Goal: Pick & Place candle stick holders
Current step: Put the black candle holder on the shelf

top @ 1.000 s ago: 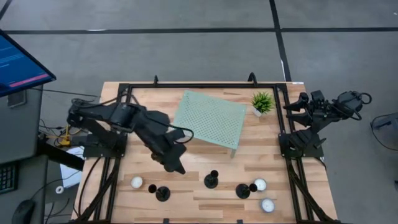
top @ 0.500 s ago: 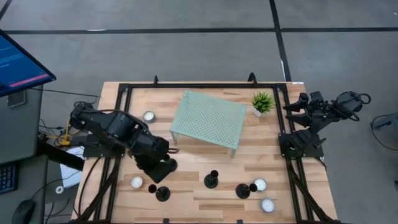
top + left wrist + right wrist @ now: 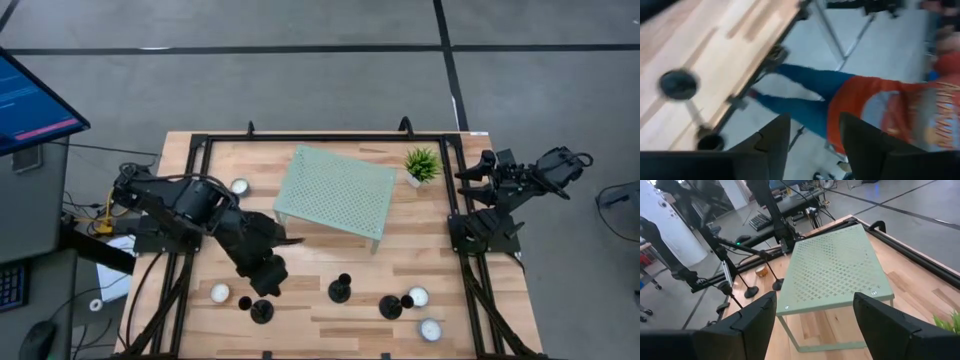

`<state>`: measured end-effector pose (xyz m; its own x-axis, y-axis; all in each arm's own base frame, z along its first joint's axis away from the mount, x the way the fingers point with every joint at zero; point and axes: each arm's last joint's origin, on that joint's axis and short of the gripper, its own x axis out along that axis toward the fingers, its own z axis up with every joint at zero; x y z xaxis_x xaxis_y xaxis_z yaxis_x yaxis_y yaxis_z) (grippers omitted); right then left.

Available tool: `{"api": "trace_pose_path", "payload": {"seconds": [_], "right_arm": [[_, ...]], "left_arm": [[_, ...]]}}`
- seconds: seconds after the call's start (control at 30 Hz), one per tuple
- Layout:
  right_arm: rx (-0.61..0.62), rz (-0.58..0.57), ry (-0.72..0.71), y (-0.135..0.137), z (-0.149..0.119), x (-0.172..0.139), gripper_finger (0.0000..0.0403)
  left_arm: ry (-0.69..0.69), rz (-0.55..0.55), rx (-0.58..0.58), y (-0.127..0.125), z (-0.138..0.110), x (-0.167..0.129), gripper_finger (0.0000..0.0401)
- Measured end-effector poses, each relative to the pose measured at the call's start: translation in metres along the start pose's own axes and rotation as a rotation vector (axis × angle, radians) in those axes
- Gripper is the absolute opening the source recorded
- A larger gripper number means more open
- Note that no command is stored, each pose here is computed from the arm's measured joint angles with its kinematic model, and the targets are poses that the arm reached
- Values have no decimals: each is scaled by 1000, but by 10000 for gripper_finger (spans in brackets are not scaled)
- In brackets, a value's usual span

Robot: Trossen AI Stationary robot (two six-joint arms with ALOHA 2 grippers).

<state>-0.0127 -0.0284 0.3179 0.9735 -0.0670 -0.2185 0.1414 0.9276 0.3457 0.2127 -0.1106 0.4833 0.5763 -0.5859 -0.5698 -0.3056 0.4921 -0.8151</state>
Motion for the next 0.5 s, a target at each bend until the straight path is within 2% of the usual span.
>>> {"api": "trace_pose_path", "payload": {"seconds": [0.2,0.5], "right_arm": [[1,0,-1,0,0,0,256],[2,-1,-4,0,0,0,256]], "left_arm": [[58,-8,-44,8,12,1,203],[251,84,-58,19,0,21,207]]}}
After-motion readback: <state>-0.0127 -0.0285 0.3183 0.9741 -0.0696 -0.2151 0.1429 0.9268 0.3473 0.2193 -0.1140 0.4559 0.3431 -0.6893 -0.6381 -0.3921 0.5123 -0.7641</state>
